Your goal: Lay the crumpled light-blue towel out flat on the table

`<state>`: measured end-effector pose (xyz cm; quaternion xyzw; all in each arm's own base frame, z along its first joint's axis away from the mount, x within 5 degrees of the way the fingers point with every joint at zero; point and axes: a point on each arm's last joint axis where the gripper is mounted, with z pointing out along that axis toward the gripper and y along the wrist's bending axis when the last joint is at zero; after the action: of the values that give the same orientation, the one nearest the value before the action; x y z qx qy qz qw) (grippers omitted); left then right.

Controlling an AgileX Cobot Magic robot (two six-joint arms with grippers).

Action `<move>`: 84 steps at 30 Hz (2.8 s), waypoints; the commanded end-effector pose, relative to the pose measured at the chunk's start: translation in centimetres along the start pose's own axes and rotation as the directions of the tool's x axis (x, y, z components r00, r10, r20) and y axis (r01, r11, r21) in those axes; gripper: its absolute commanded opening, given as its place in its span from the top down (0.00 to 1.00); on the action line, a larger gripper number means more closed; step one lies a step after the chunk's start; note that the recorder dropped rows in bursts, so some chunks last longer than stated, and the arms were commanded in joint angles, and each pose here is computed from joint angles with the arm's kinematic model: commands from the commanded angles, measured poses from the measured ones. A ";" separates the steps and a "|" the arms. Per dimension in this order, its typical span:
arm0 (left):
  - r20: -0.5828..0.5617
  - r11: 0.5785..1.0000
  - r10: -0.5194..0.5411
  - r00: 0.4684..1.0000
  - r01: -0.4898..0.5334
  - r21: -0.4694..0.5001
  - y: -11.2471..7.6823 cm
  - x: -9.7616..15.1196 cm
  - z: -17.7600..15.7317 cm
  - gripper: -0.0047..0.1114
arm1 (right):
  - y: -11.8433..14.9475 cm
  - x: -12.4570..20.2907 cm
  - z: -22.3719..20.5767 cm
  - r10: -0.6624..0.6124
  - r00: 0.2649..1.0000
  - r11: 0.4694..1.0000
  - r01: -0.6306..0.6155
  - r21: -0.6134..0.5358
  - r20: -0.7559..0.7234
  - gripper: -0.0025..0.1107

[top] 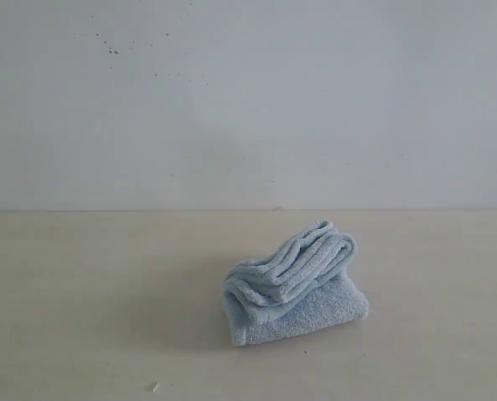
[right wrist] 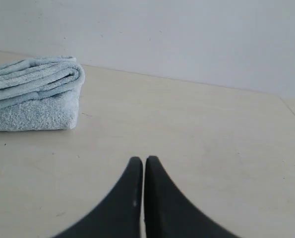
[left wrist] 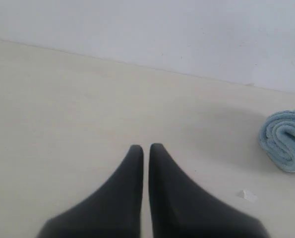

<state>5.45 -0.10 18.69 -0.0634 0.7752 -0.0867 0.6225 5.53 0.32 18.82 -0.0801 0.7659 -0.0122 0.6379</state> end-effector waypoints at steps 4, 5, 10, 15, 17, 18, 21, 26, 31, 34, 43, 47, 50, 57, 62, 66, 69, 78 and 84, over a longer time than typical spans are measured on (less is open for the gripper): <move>-0.004 1.000 -0.001 1.000 0.001 -0.004 0.0 0.1 0.0 0.92 | 0.0 -0.2 -0.1 0.001 1.000 1.000 -0.001 0.003 0.020 0.97; -0.004 1.000 -0.001 1.000 0.001 -0.004 0.0 0.1 0.0 0.92 | 0.0 -0.2 -0.1 0.001 1.000 1.000 -0.001 0.003 0.020 0.97; -0.004 1.000 -0.001 1.000 0.001 -0.004 0.0 0.1 0.0 0.92 | 0.0 -0.6 -0.1 -0.001 0.998 1.000 0.001 0.001 0.071 0.97; -0.004 1.000 -0.001 1.000 0.001 -0.004 0.0 0.1 0.0 0.92 | 0.0 -1.3 -0.1 -0.015 0.990 1.000 0.015 0.001 0.138 0.97; -0.004 1.000 -0.001 1.000 0.001 -0.004 0.0 0.1 0.0 0.92 | 0.1 -2.2 -0.3 0.060 0.968 0.998 -0.056 -0.022 0.242 0.97; -0.004 1.000 -0.001 1.000 0.001 -0.004 0.0 0.1 0.0 0.92 | 0.1 -2.8 -0.5 0.136 0.945 0.991 -0.127 -0.048 0.298 0.97; -0.004 1.000 -0.001 1.000 0.001 -0.004 0.0 0.1 0.0 0.92 | -0.2 -4.4 -1.2 0.414 0.795 0.910 -0.372 -0.182 0.443 0.97; -0.004 1.000 -0.001 1.000 0.001 -0.004 0.0 0.1 0.0 0.92 | -0.6 -6.2 -2.5 0.601 0.554 0.796 -0.477 -0.372 0.576 0.97; -0.004 1.000 -0.001 1.000 0.001 -0.004 0.0 0.1 0.0 0.92 | -1.2 -9.7 -5.6 0.808 0.206 0.579 -0.444 -0.684 0.552 0.97; -0.004 1.000 -0.001 1.000 0.001 -0.004 0.0 0.1 0.0 0.92 | -1.4 -13.5 -8.6 0.806 0.139 0.586 -0.325 -0.742 0.576 0.97; -0.003 1.000 -0.001 1.000 0.001 -0.004 0.0 0.1 0.0 0.92 | 0.3 -24.4 -4.6 0.359 0.551 0.899 0.012 -0.438 0.753 0.97; -0.003 1.000 -0.001 1.000 0.001 -0.004 0.0 0.1 0.0 0.92 | 0.8 -23.6 4.2 0.062 0.822 0.953 0.119 -0.278 0.566 0.97; -0.003 1.000 -0.001 1.000 0.001 -0.004 0.0 0.1 0.0 0.92 | 0.3 -19.7 11.5 -0.030 0.972 0.980 0.075 -0.185 0.234 0.97; -0.003 1.000 -0.001 1.000 0.001 -0.004 0.0 0.1 0.0 0.92 | 2.4 -9.5 21.2 0.014 0.941 0.983 -0.074 -0.167 -0.338 0.97; -0.003 1.000 -0.001 1.000 0.001 -0.004 0.0 0.1 0.0 0.92 | 11.3 -9.2 19.6 -0.320 0.922 0.837 0.167 -0.521 -0.219 0.97; -0.003 1.000 -0.001 1.000 0.001 -0.004 0.0 0.1 0.0 0.92 | 16.7 -7.7 19.0 -0.598 0.786 0.676 0.387 -0.627 -0.159 0.97; -0.003 1.000 -0.001 1.000 0.001 -0.004 0.0 0.1 0.0 0.92 | 16.7 -6.0 21.3 -0.667 0.577 0.744 0.479 -0.466 -0.472 0.97; -0.003 1.000 -0.001 1.000 0.001 -0.004 0.0 0.1 0.0 0.92 | 22.7 -8.5 22.3 -0.790 0.556 0.562 0.489 -0.667 -0.258 0.97; -0.003 1.000 -0.001 1.000 0.001 -0.004 0.0 0.1 0.0 0.92 | 24.9 -8.2 23.3 -0.805 0.591 0.404 0.596 -0.694 0.039 0.97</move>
<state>5.45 -0.10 18.69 -0.0634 0.7752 -0.0867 0.6225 26.70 27.22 19.65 -0.5779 0.7377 -0.0376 0.3469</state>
